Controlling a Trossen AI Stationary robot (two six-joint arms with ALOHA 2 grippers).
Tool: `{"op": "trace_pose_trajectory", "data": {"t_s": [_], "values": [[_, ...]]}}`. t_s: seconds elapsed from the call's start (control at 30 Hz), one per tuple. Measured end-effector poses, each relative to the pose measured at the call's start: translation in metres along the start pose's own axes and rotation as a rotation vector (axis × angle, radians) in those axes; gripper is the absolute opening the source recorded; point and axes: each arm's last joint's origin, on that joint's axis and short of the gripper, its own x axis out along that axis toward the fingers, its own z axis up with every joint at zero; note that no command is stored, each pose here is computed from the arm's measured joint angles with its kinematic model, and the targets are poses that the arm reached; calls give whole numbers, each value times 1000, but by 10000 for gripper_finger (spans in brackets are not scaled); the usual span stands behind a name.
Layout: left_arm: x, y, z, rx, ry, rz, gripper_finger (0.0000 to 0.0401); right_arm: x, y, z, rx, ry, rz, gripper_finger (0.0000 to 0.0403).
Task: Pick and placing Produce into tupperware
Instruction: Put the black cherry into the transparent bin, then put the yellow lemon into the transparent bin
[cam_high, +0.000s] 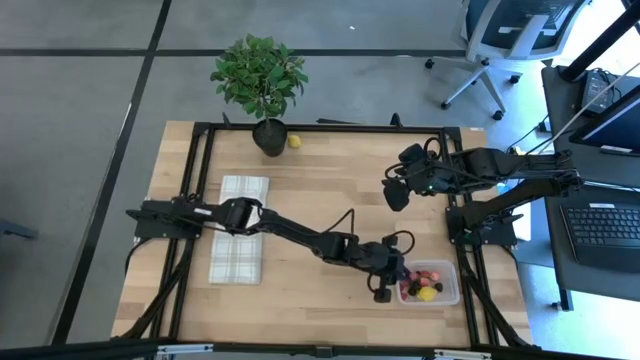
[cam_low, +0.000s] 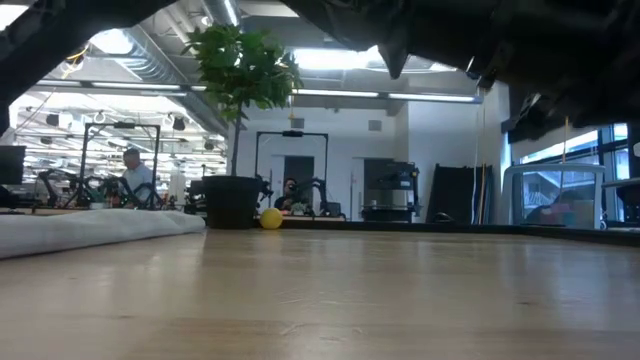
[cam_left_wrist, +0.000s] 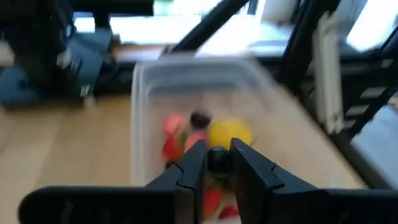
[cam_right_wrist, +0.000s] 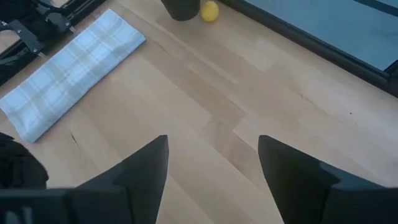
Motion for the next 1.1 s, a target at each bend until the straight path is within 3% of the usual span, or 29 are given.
{"op": "trace_pose_trajectory", "data": {"t_s": [0.13, 0.7, 0.9, 1.0, 1.1], "values": [[1, 7, -6, 1, 53, 18, 75, 0, 0, -1, -4, 8, -1, 249], [1, 6, -3, 0, 17, 13, 107, 0, -1, -1, -9, 14, -3, 249], [1, 4, -2, 6, 22, -48, 130, 0, -1, -1, -9, 14, -3, 249], [-7, 6, 10, 18, 18, -44, 146, 0, -1, -1, -9, 14, -3, 249], [-32, 13, 47, 75, 5, -37, 158, 0, -1, -1, -9, 14, -3, 249]]}}
